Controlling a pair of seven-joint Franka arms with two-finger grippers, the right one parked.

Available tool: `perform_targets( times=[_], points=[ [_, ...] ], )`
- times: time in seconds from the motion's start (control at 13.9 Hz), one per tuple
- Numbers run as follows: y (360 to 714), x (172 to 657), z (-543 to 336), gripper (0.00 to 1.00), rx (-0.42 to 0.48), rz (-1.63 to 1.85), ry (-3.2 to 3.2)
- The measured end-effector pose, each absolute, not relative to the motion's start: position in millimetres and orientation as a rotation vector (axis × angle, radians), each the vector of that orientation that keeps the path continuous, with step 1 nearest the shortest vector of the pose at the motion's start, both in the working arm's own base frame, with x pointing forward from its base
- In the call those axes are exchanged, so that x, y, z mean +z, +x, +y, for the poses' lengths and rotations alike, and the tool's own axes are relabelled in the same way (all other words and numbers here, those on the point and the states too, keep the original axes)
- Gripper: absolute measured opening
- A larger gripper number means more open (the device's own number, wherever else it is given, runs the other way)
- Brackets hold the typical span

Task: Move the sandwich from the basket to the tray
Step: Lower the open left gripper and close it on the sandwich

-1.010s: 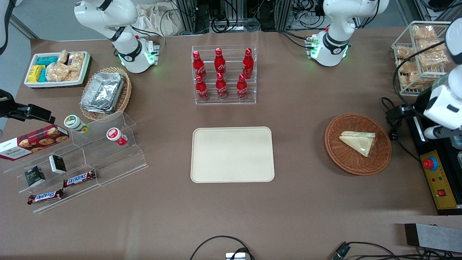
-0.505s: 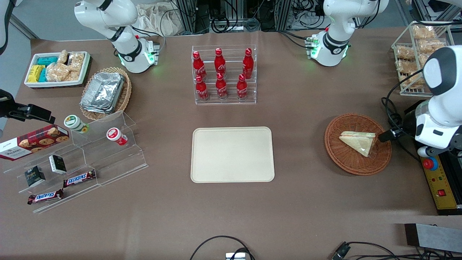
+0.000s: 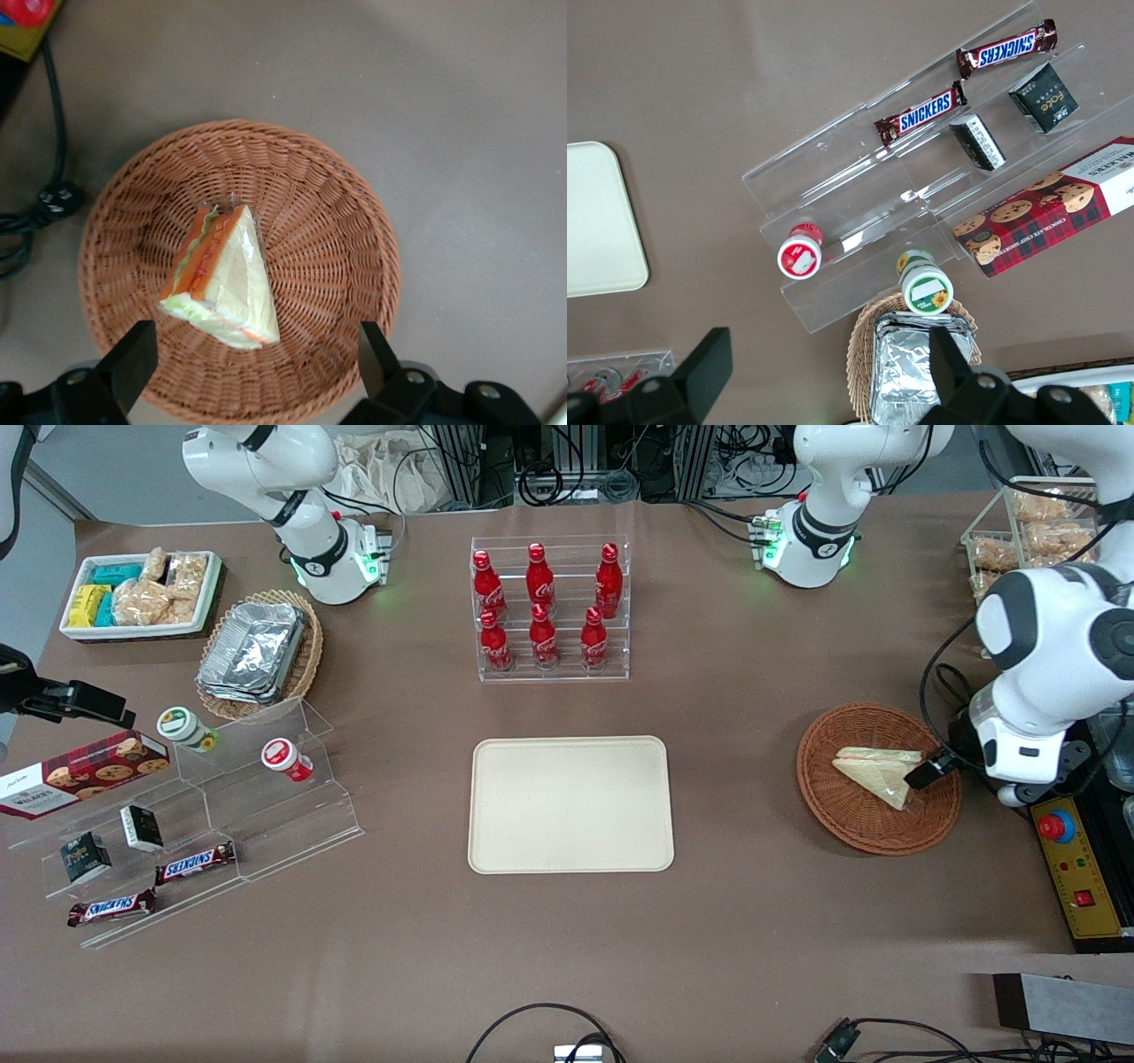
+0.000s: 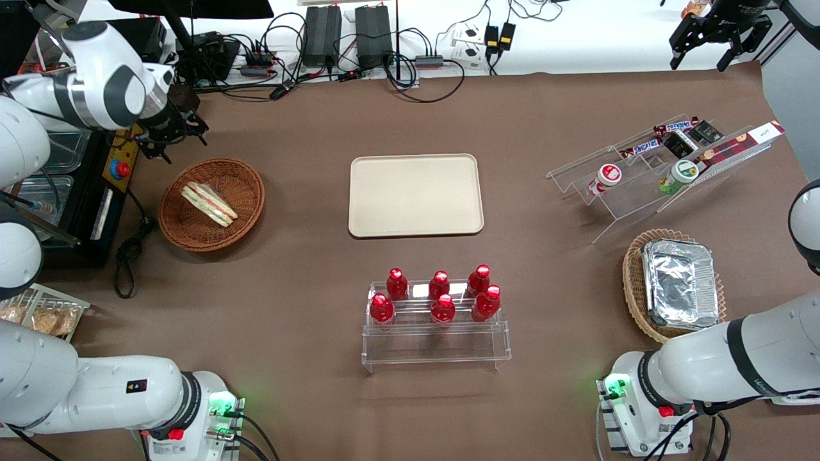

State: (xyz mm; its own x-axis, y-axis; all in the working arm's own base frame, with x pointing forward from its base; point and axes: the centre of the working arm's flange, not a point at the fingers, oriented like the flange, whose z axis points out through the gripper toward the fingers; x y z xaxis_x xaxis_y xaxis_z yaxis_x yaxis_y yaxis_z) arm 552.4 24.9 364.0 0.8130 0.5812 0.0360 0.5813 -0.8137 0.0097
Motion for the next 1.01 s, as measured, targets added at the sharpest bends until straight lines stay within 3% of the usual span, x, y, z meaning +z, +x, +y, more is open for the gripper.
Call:
perform_targets(
  times=[0.58,1.01],
  points=[
    [529.9,328.4,58.0,1.00,0.011,-1.108,-2.941],
    [526.7,302.4,65.4,1.00,-0.022,-1.165,-2.942]
  ],
)
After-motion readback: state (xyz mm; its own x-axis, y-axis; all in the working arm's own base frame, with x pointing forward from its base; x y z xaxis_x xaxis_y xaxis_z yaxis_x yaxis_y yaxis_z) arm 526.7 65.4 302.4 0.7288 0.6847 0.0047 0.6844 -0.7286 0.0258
